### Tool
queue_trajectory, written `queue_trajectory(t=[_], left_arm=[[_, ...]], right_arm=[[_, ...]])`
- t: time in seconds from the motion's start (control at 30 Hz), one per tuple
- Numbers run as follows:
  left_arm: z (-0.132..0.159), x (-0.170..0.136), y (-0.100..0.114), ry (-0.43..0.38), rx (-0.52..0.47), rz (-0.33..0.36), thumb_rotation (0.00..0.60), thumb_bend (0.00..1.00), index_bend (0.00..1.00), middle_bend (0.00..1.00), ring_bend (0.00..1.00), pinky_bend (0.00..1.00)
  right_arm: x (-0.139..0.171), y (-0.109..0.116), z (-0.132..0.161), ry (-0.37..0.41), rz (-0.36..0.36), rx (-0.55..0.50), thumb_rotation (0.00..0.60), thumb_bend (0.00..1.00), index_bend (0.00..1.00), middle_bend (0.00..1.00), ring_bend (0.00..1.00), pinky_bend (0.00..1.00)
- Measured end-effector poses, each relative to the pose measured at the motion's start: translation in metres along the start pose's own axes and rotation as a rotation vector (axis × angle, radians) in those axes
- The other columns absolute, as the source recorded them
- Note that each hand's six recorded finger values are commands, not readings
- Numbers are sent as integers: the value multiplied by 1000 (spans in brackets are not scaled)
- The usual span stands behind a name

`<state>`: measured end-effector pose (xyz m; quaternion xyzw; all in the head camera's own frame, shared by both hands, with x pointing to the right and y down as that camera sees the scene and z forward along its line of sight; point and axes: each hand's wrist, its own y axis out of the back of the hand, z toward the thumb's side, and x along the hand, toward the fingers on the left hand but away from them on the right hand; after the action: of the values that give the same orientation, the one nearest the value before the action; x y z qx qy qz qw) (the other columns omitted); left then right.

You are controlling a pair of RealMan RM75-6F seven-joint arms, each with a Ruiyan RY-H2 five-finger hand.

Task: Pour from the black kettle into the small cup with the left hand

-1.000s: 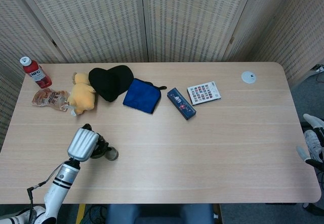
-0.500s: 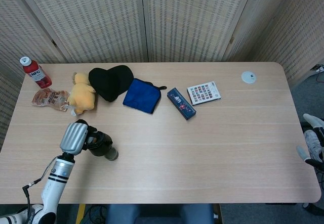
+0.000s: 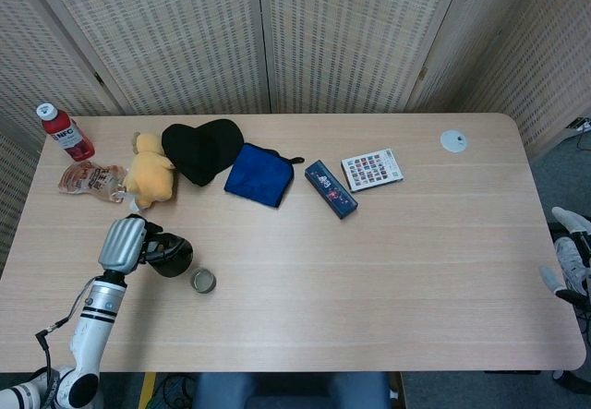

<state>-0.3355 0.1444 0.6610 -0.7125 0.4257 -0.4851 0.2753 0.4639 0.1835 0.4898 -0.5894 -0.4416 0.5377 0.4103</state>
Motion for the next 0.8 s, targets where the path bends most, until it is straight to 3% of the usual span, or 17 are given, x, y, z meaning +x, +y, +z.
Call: queue_trajectory(t=[0.23, 0.8], left_arm=[[-18, 5, -7, 26, 98, -22, 42, 136, 958, 1000, 902, 415], [-36, 11, -22, 46, 234, -59, 43, 135, 914, 959, 841, 381]], right_arm=[[-1, -1, 0, -2, 5, 1, 600, 233, 168, 211, 169, 173], [-4, -5, -1, -2, 16, 3, 600, 232, 168, 211, 169, 173]])
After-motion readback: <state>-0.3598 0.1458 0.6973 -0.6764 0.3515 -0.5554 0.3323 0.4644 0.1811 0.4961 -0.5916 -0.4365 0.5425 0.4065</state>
